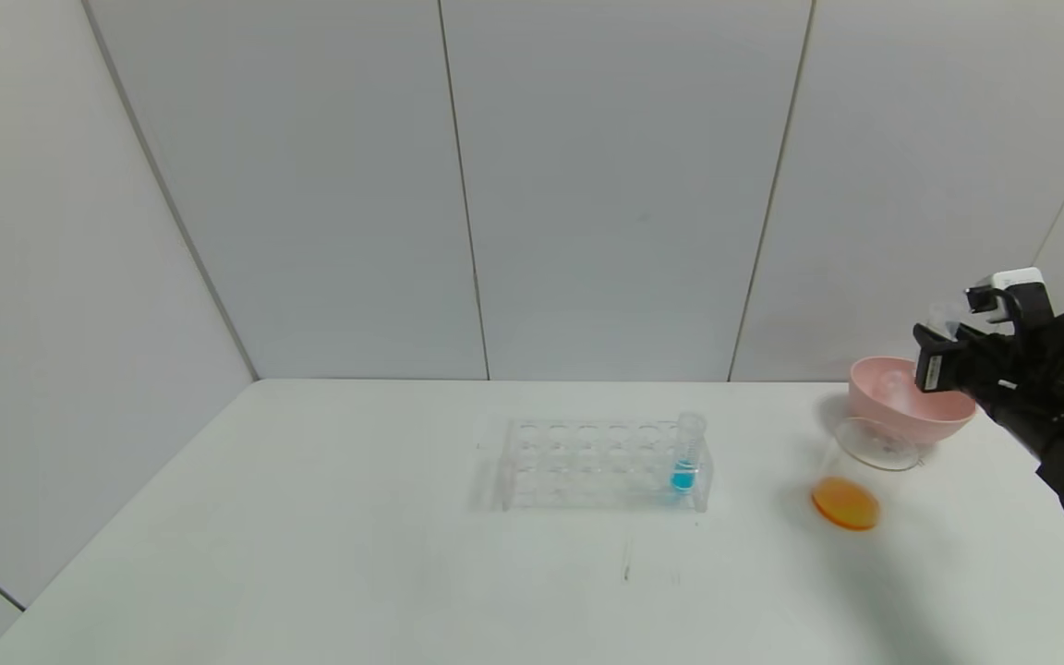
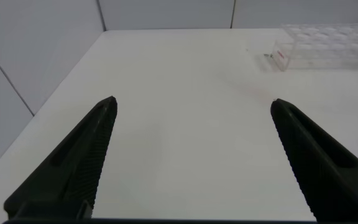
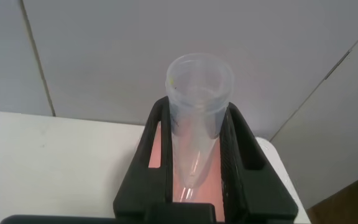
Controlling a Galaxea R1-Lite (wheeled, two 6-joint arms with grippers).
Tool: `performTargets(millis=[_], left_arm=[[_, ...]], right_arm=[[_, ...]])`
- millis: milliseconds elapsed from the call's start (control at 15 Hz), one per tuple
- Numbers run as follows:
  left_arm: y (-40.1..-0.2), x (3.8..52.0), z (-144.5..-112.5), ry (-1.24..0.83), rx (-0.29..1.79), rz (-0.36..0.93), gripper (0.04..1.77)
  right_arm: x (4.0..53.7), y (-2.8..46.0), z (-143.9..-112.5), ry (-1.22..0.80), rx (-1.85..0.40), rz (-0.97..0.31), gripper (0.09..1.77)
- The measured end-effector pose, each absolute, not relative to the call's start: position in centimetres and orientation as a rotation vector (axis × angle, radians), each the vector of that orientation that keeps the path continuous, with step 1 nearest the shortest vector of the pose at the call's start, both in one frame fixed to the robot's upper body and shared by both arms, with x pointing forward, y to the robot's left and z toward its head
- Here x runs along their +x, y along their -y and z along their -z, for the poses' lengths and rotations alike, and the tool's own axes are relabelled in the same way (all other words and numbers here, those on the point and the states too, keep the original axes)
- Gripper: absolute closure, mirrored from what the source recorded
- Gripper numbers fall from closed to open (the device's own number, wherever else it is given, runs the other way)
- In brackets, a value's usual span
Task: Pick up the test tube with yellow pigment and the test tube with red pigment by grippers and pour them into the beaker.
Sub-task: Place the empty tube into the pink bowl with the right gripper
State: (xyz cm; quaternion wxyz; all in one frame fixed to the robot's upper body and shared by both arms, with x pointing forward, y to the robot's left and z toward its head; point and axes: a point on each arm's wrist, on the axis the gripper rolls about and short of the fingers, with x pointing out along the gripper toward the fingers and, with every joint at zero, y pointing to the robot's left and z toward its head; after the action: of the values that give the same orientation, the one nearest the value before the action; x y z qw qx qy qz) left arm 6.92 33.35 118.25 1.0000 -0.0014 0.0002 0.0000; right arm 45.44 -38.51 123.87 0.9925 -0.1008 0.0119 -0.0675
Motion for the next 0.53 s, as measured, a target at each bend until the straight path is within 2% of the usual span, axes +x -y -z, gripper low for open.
performTargets(millis=[133, 333, 533], left_arm=[[-33.4, 6.9, -118.3, 0.0, -0.003, 0.0, 0.05], [-33.4, 6.9, -118.3, 0.0, -0.003, 0.0, 0.05], [-33.4, 6.9, -118.3, 0.0, -0.002, 0.0, 0.05]], right_arm=[[45.8, 38.9, -122.7, -0.047, -0.2, 0.141, 1.36], [46.1, 39.3, -121.5, -0.073, -0.207, 0.149, 1.0], [46.2, 39.6, -121.2, -0.08, -0.207, 0.157, 0.73]])
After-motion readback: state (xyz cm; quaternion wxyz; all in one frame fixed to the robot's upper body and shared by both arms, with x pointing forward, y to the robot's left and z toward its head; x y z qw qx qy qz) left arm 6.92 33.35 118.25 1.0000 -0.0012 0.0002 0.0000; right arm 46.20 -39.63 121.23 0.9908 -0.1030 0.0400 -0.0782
